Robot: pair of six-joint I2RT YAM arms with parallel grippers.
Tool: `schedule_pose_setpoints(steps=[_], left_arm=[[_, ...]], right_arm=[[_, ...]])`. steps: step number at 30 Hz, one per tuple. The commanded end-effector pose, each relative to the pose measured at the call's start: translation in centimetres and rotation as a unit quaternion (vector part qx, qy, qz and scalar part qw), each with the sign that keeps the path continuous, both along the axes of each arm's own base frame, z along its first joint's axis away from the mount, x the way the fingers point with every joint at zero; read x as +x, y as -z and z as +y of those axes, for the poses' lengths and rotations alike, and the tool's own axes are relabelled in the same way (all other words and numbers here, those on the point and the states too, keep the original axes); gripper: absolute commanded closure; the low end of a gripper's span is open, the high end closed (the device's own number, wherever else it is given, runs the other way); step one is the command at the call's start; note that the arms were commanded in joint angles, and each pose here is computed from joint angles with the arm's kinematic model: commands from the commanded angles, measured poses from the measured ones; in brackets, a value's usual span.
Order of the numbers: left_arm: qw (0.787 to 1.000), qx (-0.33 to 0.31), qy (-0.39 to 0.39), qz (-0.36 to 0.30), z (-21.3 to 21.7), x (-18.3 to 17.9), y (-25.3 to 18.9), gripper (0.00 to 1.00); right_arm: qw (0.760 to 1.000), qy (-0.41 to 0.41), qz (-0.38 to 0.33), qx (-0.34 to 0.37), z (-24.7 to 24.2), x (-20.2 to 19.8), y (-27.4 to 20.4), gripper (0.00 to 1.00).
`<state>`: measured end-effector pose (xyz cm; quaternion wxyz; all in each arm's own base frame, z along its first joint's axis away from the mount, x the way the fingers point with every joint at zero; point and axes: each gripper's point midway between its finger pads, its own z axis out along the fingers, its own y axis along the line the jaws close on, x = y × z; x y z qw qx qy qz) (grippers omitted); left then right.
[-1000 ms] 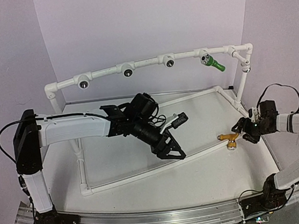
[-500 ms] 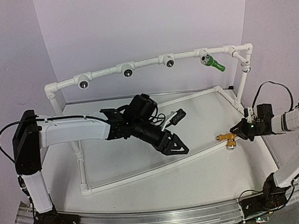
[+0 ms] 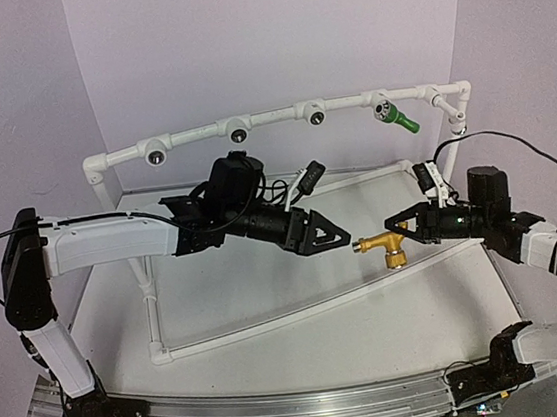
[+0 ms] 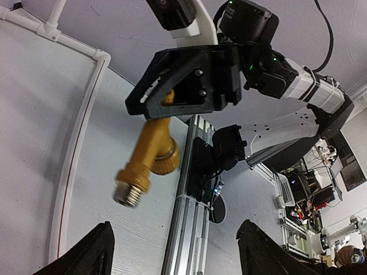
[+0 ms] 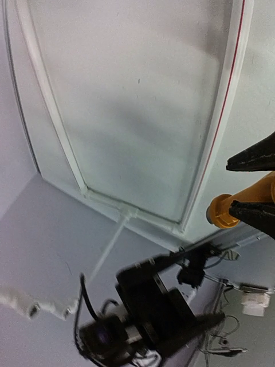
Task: Install the water faucets
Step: Pick up the water faucet from the center of the board, then pass from the right arm to the left
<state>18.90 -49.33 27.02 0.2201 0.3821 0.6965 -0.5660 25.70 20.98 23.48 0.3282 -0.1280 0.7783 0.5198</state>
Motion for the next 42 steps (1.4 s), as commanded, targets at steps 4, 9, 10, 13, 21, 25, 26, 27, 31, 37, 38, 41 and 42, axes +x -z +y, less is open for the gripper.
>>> schedule_pose_setpoints(steps=[4, 9, 10, 13, 21, 25, 26, 27, 31, 37, 38, 41, 42], left_arm=[[0.992, -0.069, 0.107, 0.018, 0.0, -3.2, -3.1, 0.27], [0.989, -0.068, 0.13, 0.031, 0.0, -3.8, -2.8, 0.37], [0.989, -0.066, 0.13, 0.033, -0.1, -3.8, -2.5, 0.38], [0.99, -0.059, 0.126, 0.039, -0.2, -3.7, -1.7, 0.36], [0.998, -0.05, 0.03, 0.015, 0.6, -0.5, -1.5, 0.27], [0.998, -0.049, 0.033, 0.012, 1.3, -0.9, -1.3, 0.3], [0.998, -0.049, 0.046, 0.016, 1.3, -1.4, -1.3, 0.34], [0.997, -0.049, 0.053, 0.02, 1.3, -1.6, -1.2, 0.39], [0.995, -0.052, 0.077, 0.026, 1.4, -2.4, -1.2, 0.47], [0.995, -0.062, 0.073, 0.006, 1.7, -2.4, -2.0, 0.93], [0.996, -0.062, 0.066, -0.001, 1.9, -2.2, -2.0, 0.99], [0.996, -0.065, 0.068, -0.012, 2.5, -2.1, -2.0, 1.0], [0.995, -0.065, 0.072, -0.012, 2.7, -2.1, -2.0, 1.0]], right_arm=[[0.995, -0.078, -0.041, 0.047, 3.7, -2.0, -5.5, 1.0], [0.994, -0.086, -0.05, 0.053, 4.9, -2.3, -6.0, 1.0], [0.993, -0.089, -0.052, 0.056, 5.1, -2.3, -6.2, 1.0], [0.992, -0.093, -0.054, 0.063, 5.7, -2.3, -6.6, 1.0], [0.99, -0.108, -0.06, 0.062, 6.6, -2.9, -7.1, 1.0], [0.993, -0.091, -0.061, 0.053, 6.4, -2.5, -6.7, 1.0], [0.993, -0.088, -0.06, 0.052, 6.4, -2.4, -6.7, 1.0], [0.993, -0.086, -0.06, 0.051, 6.4, -2.3, -6.7, 1.0], [0.994, -0.082, -0.06, 0.049, 6.7, -1.9, -6.7, 1.0], [0.997, -0.056, -0.034, 0.033, 7.0, -1.1, -6.0, 0.71], [0.998, -0.052, -0.02, 0.023, 7.0, -0.9, -5.5, 0.49], [0.997, -0.082, -0.011, 0.002, 7.1, -1.9, -4.5, 0.2], [0.996, -0.093, -0.015, 0.0, 7.1, -2.3, -4.4, 0.17]])
